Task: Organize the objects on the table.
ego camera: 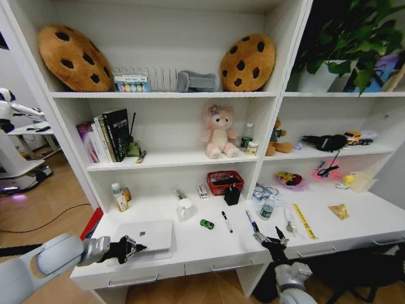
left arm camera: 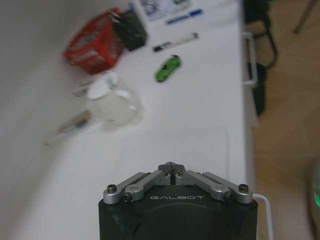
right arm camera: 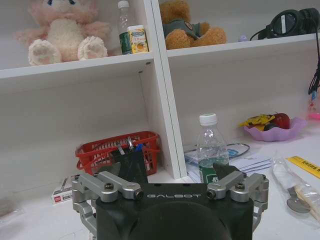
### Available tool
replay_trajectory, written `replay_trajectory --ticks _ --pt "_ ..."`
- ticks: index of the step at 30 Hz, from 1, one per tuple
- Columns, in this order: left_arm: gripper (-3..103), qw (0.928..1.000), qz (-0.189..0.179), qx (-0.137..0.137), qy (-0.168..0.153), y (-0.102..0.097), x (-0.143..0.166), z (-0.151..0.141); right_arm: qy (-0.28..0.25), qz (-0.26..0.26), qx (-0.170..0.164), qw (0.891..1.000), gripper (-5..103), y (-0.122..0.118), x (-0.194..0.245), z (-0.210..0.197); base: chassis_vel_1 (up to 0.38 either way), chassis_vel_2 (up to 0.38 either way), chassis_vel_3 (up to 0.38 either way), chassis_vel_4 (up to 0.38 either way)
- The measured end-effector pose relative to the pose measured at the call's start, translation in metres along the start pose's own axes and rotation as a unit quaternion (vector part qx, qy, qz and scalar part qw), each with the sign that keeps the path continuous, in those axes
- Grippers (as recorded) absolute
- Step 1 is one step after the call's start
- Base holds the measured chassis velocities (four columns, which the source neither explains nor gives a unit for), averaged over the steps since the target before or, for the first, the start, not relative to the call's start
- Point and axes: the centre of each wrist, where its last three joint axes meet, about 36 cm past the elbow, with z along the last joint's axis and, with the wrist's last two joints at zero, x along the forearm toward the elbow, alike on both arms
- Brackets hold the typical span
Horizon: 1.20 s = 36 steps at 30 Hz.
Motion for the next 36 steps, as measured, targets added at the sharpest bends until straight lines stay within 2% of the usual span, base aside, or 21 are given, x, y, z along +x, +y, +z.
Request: replay_trajectory --ticks 1,2,3,5,7,8,10,11,14,15,16,17,18,19,20,22,27,28,33,34,36 --pt "0 1.0000 0.000 0.000 0.000 0.000 0.000 0.000 0.000 0.000 0.000 1.000 100 0.000 0.000 0.000 0.000 0.000 0.000 0.000" --pt "0 0.9975 -0.056 0.040 -0.020 -0.001 -0.001 0.001 0.001 -0.001 0.001 1.000 100 0.000 0.002 -0.001 0.000 0.000 0.000 0.000" --pt "0 0.9975 -0.056 0.040 -0.020 -0.001 -0.001 0.001 0.001 -0.001 0.001 1.000 100 0.000 0.002 -0.001 0.000 0.000 0.000 0.000" --pt "0 0.9756 -0.179 0.120 -0.039 0.002 -0.004 0.002 0.007 -0.003 0.006 1.000 100 -0.004 0.012 -0.004 0.000 0.000 0.000 0.000" --pt "0 0.9587 -0.236 0.152 -0.047 0.001 -0.005 0.005 0.012 -0.001 0.010 1.000 100 -0.007 0.019 -0.005 0.000 0.000 0.000 0.000" --pt "0 0.9587 -0.236 0.152 -0.047 0.001 -0.005 0.005 0.012 -0.001 0.010 1.000 100 -0.007 0.019 -0.005 0.000 0.000 0.000 0.000" --pt "0 0.9233 -0.315 0.211 -0.060 -0.008 -0.003 0.009 0.015 0.002 0.013 1.000 100 -0.007 0.023 -0.007 0.000 0.000 0.000 0.000" --pt "0 0.9233 -0.315 0.211 -0.060 -0.008 -0.003 0.009 0.015 0.002 0.013 1.000 100 -0.007 0.023 -0.007 0.000 0.000 0.000 0.000" --pt "-3 0.8669 -0.398 0.292 -0.069 -0.033 0.014 0.013 0.021 0.006 0.017 1.000 100 -0.007 0.026 -0.010 0.000 0.000 0.000 0.000" --pt "-3 0.8669 -0.398 0.292 -0.069 -0.033 0.014 0.013 0.021 0.006 0.017 1.000 100 -0.007 0.026 -0.010 0.000 0.000 0.000 0.000" --pt "1 0.8443 -0.420 0.325 -0.071 -0.051 0.021 0.016 0.025 0.006 0.022 0.999 100 -0.007 0.029 -0.009 0.000 0.000 0.000 0.000" --pt "1 0.8443 -0.420 0.325 -0.071 -0.051 0.021 0.016 0.025 0.006 0.022 0.999 100 -0.007 0.029 -0.009 0.000 0.000 0.000 0.000" --pt "7 0.8202 -0.438 0.362 -0.067 -0.077 0.028 0.020 0.029 0.005 0.028 0.999 100 -0.008 0.032 -0.008 0.000 0.000 0.000 0.000" --pt "12 0.8037 -0.448 0.386 -0.061 -0.099 0.034 0.023 0.034 0.002 0.031 0.999 100 -0.007 0.035 -0.007 0.000 0.000 0.000 0.000" --pt "12 0.8037 -0.448 0.386 -0.061 -0.099 0.034 0.023 0.034 0.002 0.031 0.999 100 -0.007 0.035 -0.007 0.000 0.000 0.000 0.000" --pt "28 0.7819 -0.483 0.390 -0.053 -0.134 0.051 0.019 0.030 -0.012 0.043 0.999 100 -0.002 0.040 -0.005 0.000 0.000 0.000 0.000" --pt "39 0.7727 -0.504 0.380 -0.070 -0.165 0.064 0.008 0.020 -0.046 0.067 0.997 100 0.005 0.049 -0.001 0.000 0.000 0.000 0.000" --pt "49 0.7736 -0.509 0.370 -0.077 -0.171 0.068 0.009 0.015 -0.058 0.074 0.995 100 0.008 0.049 -0.002 0.000 0.000 0.000 0.000" --pt "60 0.7705 -0.526 0.351 -0.082 -0.171 0.077 0.011 0.001 -0.088 0.085 0.993 100 0.015 0.048 -0.013 0.000 0.000 0.000 0.000" --pt "72 0.7674 -0.528 0.353 -0.088 -0.171 0.077 0.006 -0.005 -0.098 0.086 0.991 100 0.017 0.048 -0.018 0.000 0.000 0.000 0.000" --pt "72 0.7660 -0.529 0.354 -0.090 -0.171 0.077 0.004 -0.007 -0.103 0.088 0.991 100 0.018 0.048 -0.020 0.000 0.000 0.000 0.000"
